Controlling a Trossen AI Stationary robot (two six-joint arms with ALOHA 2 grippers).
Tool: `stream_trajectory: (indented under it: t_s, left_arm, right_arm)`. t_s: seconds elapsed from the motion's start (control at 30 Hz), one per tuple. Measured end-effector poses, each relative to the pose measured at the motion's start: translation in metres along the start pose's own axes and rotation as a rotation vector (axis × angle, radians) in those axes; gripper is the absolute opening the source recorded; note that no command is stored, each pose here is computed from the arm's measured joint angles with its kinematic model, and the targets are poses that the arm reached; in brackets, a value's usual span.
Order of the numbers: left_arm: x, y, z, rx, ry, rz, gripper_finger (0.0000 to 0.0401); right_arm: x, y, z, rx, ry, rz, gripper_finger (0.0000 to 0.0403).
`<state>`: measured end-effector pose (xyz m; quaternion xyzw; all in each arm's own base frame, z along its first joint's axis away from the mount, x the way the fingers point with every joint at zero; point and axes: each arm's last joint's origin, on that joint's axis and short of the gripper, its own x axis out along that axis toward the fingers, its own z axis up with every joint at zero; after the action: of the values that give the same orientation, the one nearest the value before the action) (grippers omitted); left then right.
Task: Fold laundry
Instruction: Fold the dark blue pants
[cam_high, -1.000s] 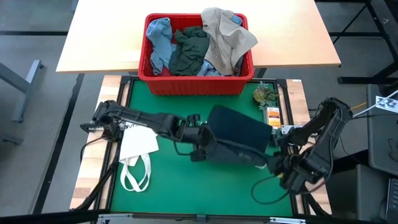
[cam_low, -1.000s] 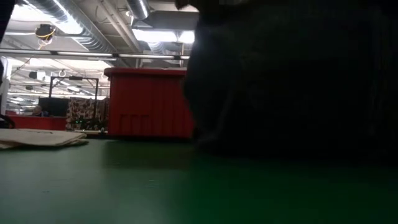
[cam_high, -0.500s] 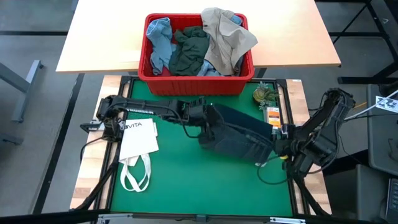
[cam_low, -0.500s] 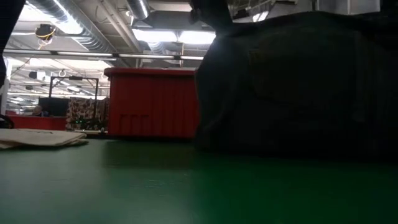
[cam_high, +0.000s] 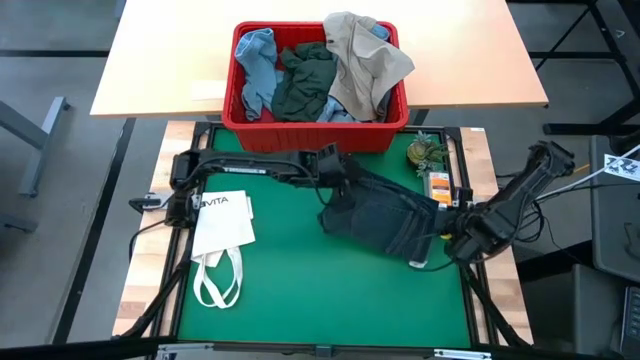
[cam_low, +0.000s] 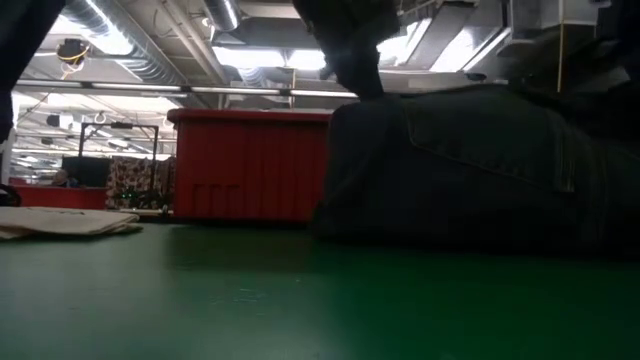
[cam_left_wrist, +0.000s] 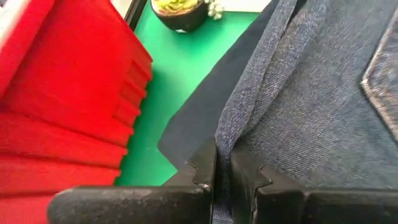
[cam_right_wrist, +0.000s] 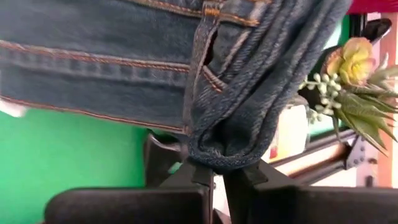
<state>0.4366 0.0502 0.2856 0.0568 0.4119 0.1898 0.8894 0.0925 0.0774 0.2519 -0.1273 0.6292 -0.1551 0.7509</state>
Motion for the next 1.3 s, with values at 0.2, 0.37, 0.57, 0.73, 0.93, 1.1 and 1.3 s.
stream_trajectory:
  t_s: [0.2,0.37,0.57,0.73,0.93,1.1,1.3]
  left_arm:
    - [0.034,0.010,-0.009,0.000,0.049,0.022,0.0018]
    - [0.048,0.018,-0.015,-0.010,0.087,0.031,0.0020]
    - [0.049,0.024,-0.015,-0.016,0.093,0.046,0.0039]
    - [0.050,0.026,-0.016,-0.019,0.097,0.056,0.0067]
    - [0.052,0.032,-0.017,-0.026,0.103,0.064,0.0115]
    - [0.052,0.036,-0.018,-0.006,0.113,0.090,0.0157]
    - [0.047,0.038,-0.016,0.064,0.109,0.135,0.0186]
  right_arm:
    - [0.015,-0.004,0.000,0.012,0.045,-0.055,0.0020]
    - [0.017,-0.008,0.003,0.003,0.032,-0.092,0.0021]
    - [0.020,-0.012,0.007,0.025,0.039,-0.109,0.0021]
    - [0.022,-0.015,0.009,0.054,0.056,-0.111,0.0021]
    - [0.025,-0.018,0.014,0.044,0.085,-0.076,0.0047]
    - [0.027,-0.022,0.020,0.070,0.092,-0.048,0.0107]
    - [0.026,-0.030,0.015,0.048,0.185,-0.059,0.0147]
